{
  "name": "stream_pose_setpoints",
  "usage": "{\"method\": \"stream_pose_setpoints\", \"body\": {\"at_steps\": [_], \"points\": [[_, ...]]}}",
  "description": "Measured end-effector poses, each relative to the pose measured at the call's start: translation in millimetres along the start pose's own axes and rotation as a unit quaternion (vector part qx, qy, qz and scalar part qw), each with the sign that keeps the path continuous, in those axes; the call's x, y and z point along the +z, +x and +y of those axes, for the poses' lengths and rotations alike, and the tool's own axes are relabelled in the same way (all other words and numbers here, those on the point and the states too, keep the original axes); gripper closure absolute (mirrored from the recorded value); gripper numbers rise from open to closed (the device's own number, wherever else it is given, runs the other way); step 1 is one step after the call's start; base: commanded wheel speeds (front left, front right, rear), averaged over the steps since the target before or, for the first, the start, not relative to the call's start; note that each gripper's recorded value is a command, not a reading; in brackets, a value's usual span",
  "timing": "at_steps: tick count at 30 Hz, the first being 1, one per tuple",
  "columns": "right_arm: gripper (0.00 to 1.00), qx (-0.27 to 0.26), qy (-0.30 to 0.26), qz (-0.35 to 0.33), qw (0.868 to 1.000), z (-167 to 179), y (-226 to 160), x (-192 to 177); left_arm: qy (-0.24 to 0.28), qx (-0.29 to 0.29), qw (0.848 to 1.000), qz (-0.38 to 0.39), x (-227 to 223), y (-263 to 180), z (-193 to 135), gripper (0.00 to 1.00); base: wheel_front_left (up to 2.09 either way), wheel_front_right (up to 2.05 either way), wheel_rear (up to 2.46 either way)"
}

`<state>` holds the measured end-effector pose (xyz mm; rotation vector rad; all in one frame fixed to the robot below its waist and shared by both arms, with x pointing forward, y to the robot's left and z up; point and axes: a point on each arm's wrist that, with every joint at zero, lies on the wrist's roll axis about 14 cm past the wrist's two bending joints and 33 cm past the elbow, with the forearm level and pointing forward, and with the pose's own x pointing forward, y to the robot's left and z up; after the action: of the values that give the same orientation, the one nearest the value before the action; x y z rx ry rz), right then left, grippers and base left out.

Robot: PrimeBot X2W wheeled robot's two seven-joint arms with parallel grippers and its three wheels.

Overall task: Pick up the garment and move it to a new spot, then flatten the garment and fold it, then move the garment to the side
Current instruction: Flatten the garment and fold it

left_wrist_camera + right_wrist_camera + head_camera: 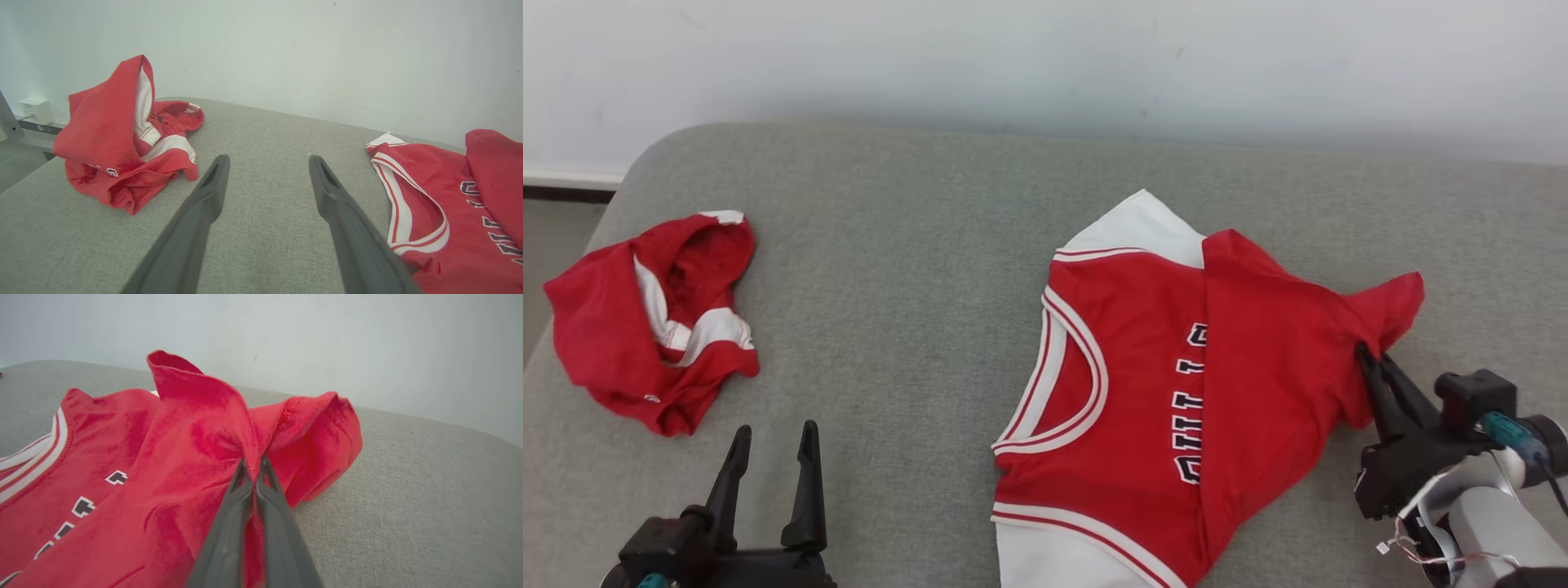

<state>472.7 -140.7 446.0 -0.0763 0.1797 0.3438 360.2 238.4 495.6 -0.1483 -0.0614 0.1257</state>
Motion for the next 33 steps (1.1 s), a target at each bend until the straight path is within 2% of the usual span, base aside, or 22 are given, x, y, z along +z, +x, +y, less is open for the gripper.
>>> {"method": "stream_pose_setpoints", "body": {"at_steps": [5, 11, 12, 13, 14, 22, 28, 33], "points": [[1.00, -0.025, 0.013, -0.046, 0.999, -14, -30, 18, -0.005, -0.017, 1.000, -0.002, 1, 2, -12, 0.00, 0.00, 0.00, 0.00], [1.00, -0.079, 0.035, -0.044, 0.995, -39, -88, 2, -0.011, -0.046, 0.999, -0.002, -1, 9, -32, 0.00, 0.00, 0.00, 0.00], [0.96, -0.086, 0.041, -0.039, 0.995, -40, -94, -1, -0.012, -0.049, 0.999, -0.002, -1, 11, -34, 0.00, 0.00, 0.00, 0.00], [0.32, -0.094, 0.049, -0.039, 0.994, -41, -100, -3, -0.013, -0.053, 0.998, -0.001, -2, 12, -37, 0.00, 0.00, 0.00, 0.00], [0.00, -0.100, 0.054, -0.039, 0.993, -43, -104, -3, -0.013, -0.057, 0.998, 0.001, -3, 12, -40, 0.00, 0.00, 0.00, 0.00], [0.00, -0.138, 0.061, -0.079, 0.985, -48, -127, 12, -0.015, -0.066, 0.998, 0.003, -5, 12, -46, 0.00, 0.00, 0.00, 0.00], [0.00, -0.150, 0.066, -0.120, 0.979, -38, -139, 29, -0.015, -0.065, 0.998, -0.003, -1, 10, -45, 0.00, 0.00, 0.00, 0.00], [0.00, -0.148, 0.072, -0.124, 0.978, -27, -141, 28, -0.013, -0.069, 0.998, -0.001, -2, 11, -47, 0.00, 0.00, 0.00, 0.00]]}}
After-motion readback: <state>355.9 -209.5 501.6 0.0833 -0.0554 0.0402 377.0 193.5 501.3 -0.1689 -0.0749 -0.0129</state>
